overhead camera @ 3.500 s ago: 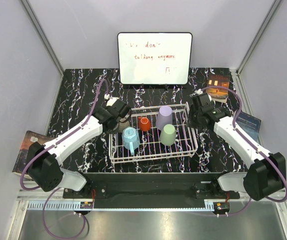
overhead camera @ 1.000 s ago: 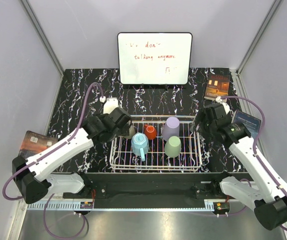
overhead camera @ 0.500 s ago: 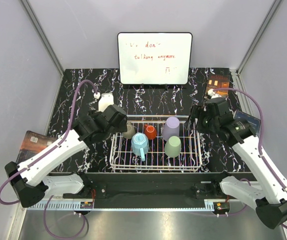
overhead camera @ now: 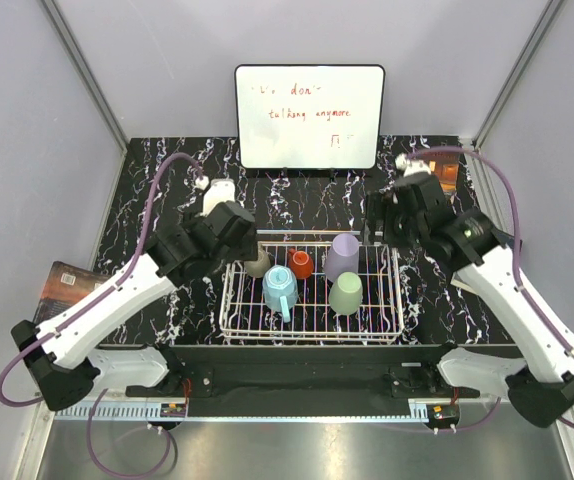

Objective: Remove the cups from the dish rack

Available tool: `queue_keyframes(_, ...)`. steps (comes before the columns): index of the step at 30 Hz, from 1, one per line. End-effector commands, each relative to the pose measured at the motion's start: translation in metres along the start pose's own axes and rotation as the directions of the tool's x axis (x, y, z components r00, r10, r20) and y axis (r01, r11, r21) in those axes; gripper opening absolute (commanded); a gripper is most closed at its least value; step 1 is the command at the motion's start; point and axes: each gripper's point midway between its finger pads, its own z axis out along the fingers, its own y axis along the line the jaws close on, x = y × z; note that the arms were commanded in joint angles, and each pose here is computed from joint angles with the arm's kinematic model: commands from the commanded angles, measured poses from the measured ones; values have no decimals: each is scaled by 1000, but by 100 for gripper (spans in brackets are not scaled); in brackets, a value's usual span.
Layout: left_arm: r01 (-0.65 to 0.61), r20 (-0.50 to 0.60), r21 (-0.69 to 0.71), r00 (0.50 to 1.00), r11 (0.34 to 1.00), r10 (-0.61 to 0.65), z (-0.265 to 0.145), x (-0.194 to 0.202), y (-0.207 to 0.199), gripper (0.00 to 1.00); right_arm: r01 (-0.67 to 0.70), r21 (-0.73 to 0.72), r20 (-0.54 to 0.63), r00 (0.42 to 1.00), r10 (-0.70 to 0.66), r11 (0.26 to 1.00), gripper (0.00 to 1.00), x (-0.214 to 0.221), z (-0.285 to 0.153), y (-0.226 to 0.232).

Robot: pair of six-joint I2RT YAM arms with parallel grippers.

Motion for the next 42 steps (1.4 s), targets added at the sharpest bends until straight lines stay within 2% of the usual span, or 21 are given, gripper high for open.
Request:
queue_keyframes(1, -61, 124, 127, 991, 990, 45, -25, -63, -33, 99, 97, 168, 151, 981, -123, 981, 93, -73, -12, -10)
queue_keyframes(3, -89, 162, 140, 985, 986, 66, -34, -85, -39, 99, 123, 254, 187, 967, -173, 959, 100, -103, -14, -14)
queue_keyframes(5, -118, 192, 149, 977, 982, 89, -41, -99, -43, 99, 125, 305, 202, 960, -192, 944, 100, -118, -16, -17)
queue_keyframes(7, -129, 217, 156, 972, 979, 94, -47, -112, -46, 99, 103, 294, 235, 956, -177, 950, 100, -135, -16, -9)
queue_keyframes(12, -132, 177, 151, 979, 980, 104, -38, -103, -50, 99, 92, 281, 207, 966, -154, 955, 100, -132, 14, 3)
queue_keyframes(14, -102, 159, 178, 985, 979, 74, -37, -94, -53, 99, 65, 207, 263, 957, -119, 976, 100, -133, 21, 15)
queue_keyframes(16, -92, 126, 182, 990, 979, 69, -30, -77, -49, 99, 48, 78, 237, 969, -65, 996, 100, -114, 25, 33)
queue_keyframes(17, -74, 114, 186, 992, 980, 54, -28, -71, -49, 99, 77, 36, 206, 975, -83, 996, 100, -101, 27, 47)
queue_keyframes(21, -62, 63, 172, 997, 983, 52, -17, -40, -38, 99, 208, 84, 124, 968, -218, 974, 100, -37, 36, 70)
queue_keyframes(24, -53, 54, 160, 997, 986, 45, -15, -28, -31, 99, 186, 80, 92, 977, -193, 979, 100, -14, 40, 72)
queue_keyframes(33, -48, 46, 154, 998, 987, 41, -11, -16, -24, 99, 151, 87, 38, 987, -154, 985, 100, 15, 51, 62)
queue_keyframes(42, -42, 20, 157, 999, 987, 39, -5, -4, -25, 99, 178, 124, -35, 984, -175, 976, 100, 42, 86, 59)
